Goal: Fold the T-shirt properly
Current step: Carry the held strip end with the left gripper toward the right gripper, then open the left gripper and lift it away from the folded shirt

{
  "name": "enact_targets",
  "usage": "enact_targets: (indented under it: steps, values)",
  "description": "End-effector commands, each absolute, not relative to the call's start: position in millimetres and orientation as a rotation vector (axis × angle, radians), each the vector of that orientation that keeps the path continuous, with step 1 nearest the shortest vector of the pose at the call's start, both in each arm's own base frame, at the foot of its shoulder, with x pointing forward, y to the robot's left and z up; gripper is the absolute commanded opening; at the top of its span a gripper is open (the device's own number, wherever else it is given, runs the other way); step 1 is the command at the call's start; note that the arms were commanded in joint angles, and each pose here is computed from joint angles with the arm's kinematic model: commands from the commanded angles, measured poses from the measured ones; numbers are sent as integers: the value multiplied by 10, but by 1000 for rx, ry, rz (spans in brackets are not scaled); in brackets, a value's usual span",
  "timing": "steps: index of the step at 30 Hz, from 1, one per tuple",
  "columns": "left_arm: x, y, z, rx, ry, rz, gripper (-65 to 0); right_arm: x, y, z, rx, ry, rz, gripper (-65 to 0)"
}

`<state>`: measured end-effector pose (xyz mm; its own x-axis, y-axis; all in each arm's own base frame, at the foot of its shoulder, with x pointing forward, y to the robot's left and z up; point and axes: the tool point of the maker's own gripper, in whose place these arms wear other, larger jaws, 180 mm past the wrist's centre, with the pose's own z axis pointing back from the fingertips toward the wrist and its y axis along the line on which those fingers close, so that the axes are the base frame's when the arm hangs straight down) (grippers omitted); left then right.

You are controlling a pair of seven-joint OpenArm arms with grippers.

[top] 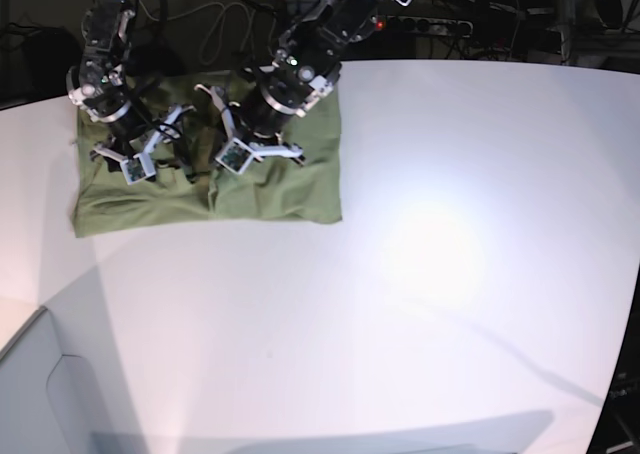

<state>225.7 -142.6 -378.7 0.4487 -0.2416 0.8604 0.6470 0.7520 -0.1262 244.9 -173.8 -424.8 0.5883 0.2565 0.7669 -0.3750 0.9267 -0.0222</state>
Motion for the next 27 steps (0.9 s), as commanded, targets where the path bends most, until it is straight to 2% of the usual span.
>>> enact_targets:
  steps: [1,7,27]
  values:
    - [2276,-1538,-3667,-517,-990,-564,-650,2462,-1765,-4212,141,-871,389,-271]
    - [2240,-1538,-3805,-505,-951,-578,-650,2462,-1765,-4212,141,-871,389,-271]
    - [2196,-1679,-3727,-531,-973,-633,-650,2441,-1767,-4227,140,-865,389,-271]
